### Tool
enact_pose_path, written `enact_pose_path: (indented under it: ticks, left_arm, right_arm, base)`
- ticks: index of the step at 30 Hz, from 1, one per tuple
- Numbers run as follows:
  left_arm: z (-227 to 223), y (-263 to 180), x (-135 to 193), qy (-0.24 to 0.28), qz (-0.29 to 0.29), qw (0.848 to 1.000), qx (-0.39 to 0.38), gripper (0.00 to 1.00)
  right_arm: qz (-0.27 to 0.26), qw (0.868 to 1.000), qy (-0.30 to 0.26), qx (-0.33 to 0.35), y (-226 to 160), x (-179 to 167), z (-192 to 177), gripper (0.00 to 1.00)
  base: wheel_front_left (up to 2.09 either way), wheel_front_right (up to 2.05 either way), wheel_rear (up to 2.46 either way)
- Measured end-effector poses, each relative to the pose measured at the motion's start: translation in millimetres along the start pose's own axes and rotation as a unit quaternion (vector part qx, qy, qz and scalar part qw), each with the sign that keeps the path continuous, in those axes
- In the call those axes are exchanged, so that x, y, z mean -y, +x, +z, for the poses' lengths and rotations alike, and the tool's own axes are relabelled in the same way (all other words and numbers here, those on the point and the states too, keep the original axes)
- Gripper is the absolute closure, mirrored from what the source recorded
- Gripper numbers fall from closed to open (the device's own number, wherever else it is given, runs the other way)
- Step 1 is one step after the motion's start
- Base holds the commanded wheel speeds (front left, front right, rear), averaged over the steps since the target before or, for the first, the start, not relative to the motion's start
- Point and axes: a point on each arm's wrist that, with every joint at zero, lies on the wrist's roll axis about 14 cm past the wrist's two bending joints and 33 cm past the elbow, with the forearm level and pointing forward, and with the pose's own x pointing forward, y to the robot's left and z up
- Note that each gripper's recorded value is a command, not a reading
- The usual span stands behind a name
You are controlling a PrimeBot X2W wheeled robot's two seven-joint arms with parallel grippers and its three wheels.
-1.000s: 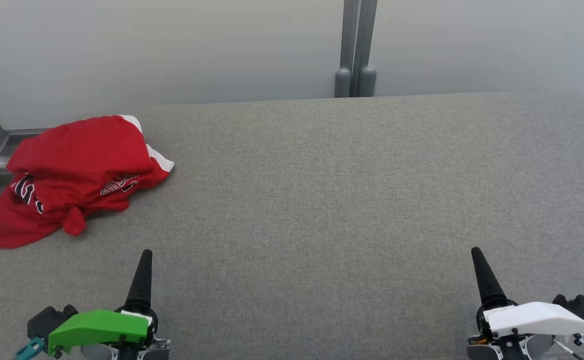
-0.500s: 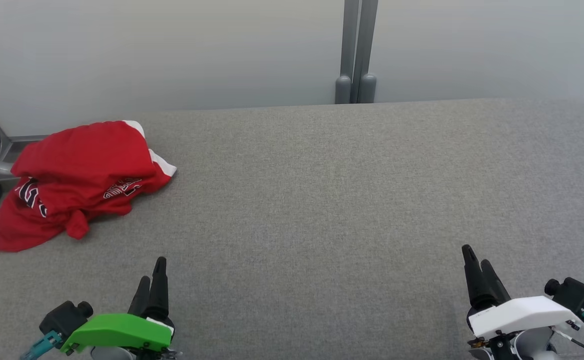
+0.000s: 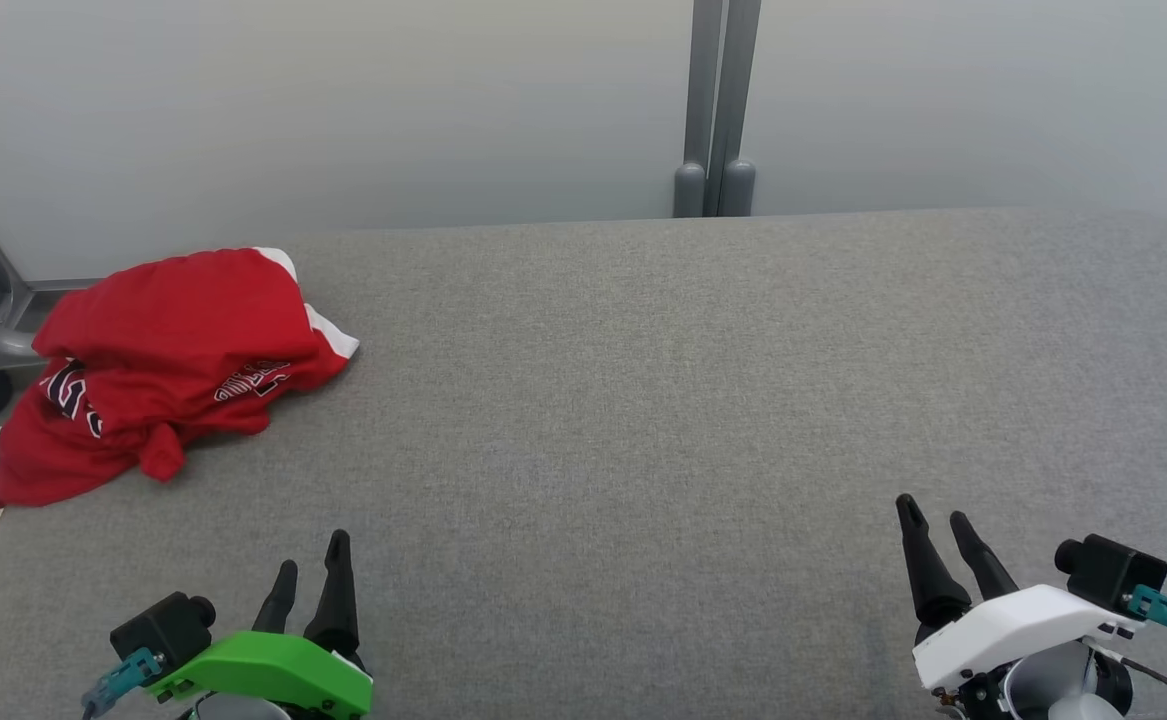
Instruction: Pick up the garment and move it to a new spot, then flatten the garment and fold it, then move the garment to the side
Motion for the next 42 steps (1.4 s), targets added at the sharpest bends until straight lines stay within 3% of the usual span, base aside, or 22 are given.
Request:
enact_pose_path:
  ticks: [20,42]
  left_arm:
    - [-4,-4,5,0.127,-0.022,0.992,0.003,0.00]
    - [0,-6,16,0.205,-0.042,0.978,0.018,0.00]
  right_arm:
    - [0.017,0.990,-0.140,-0.032,3,-9,-5,0.00]
    - [0.009,0.977,-0.211,-0.028,0,-3,-1,0.00]
  base:
    - [0.00,0.00,0.00]
    - [0.00,0.00,0.00]
